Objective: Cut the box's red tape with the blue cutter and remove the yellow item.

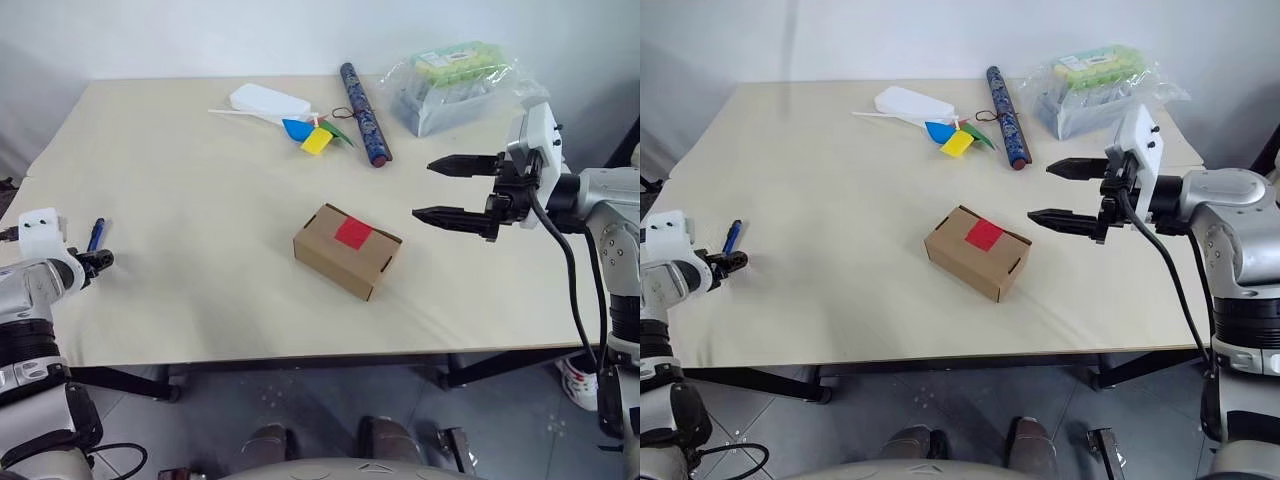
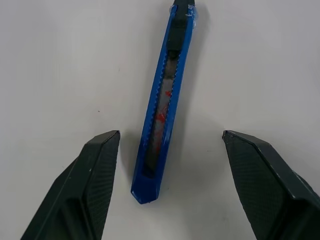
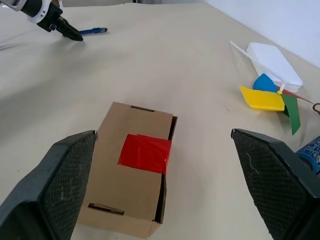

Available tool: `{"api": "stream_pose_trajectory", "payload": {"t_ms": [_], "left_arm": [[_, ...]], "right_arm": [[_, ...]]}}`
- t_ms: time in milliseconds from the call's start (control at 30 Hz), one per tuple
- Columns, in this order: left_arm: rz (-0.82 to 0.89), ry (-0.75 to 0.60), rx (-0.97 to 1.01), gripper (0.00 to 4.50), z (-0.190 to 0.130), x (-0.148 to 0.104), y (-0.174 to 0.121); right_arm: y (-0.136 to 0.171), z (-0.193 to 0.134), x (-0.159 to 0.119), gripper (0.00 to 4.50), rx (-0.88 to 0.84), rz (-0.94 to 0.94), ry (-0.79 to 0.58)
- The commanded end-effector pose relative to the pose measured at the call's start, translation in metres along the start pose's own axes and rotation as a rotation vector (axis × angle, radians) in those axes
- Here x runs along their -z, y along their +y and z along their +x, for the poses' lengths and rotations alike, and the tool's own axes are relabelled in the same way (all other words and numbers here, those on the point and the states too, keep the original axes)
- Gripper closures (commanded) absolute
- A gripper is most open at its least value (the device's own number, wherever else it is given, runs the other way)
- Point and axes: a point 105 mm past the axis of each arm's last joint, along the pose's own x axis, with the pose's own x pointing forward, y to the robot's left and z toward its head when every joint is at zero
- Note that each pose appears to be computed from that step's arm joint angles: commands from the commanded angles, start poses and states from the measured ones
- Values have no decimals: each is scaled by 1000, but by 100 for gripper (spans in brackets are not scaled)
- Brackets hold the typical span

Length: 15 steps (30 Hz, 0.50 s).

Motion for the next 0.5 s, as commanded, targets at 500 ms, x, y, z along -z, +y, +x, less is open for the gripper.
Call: {"api": "stream_pose_trajectory", "payload": {"t_ms": [500], "left_arm": [[2, 179, -50, 101, 3, 48, 26]], "right_arm": [[29, 2, -43, 0, -142, -11, -137]]}}
